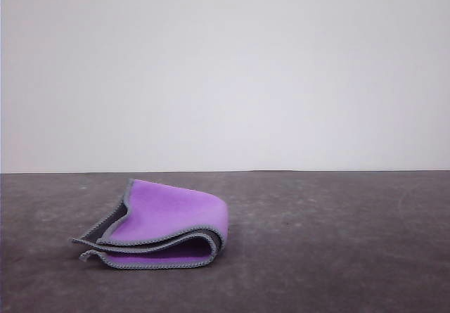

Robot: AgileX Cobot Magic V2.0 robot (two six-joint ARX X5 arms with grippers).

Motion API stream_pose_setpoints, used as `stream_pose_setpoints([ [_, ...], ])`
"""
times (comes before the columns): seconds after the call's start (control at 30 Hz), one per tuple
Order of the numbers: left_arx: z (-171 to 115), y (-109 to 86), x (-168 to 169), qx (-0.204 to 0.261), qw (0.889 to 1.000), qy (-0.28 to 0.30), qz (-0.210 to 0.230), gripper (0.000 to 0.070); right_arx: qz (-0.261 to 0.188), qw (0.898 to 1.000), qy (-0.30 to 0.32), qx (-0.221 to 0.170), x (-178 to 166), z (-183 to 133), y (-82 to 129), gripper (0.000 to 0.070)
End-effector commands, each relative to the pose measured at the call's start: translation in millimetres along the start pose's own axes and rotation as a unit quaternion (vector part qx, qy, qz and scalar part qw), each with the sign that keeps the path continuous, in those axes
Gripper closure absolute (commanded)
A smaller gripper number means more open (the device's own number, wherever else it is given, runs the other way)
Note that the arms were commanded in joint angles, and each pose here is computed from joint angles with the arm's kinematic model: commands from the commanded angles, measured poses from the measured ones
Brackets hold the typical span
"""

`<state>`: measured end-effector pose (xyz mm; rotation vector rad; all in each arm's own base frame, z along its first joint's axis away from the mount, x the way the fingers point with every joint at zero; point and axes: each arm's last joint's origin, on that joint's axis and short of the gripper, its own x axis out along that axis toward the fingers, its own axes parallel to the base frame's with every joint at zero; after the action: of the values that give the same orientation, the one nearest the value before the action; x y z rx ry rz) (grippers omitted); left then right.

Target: Fold clothes

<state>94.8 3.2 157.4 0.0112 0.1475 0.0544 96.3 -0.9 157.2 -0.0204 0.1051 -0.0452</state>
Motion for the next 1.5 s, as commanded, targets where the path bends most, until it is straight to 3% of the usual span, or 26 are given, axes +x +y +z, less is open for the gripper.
stream_pose_setpoints([
  [0.0,-5.1,0.1,1.9,0.000,1.000,0.002,0.003,0.0700,0.000,1.000,-0.004,0.009,0.4,0.0,0.1,0.0685],
  [1.47,-5.1,0.1,1.9,0.000,1.000,0.002,0.003,0.0700,0.000,1.000,-0.004,0.009,0.4,0.0,0.1,0.0685],
])
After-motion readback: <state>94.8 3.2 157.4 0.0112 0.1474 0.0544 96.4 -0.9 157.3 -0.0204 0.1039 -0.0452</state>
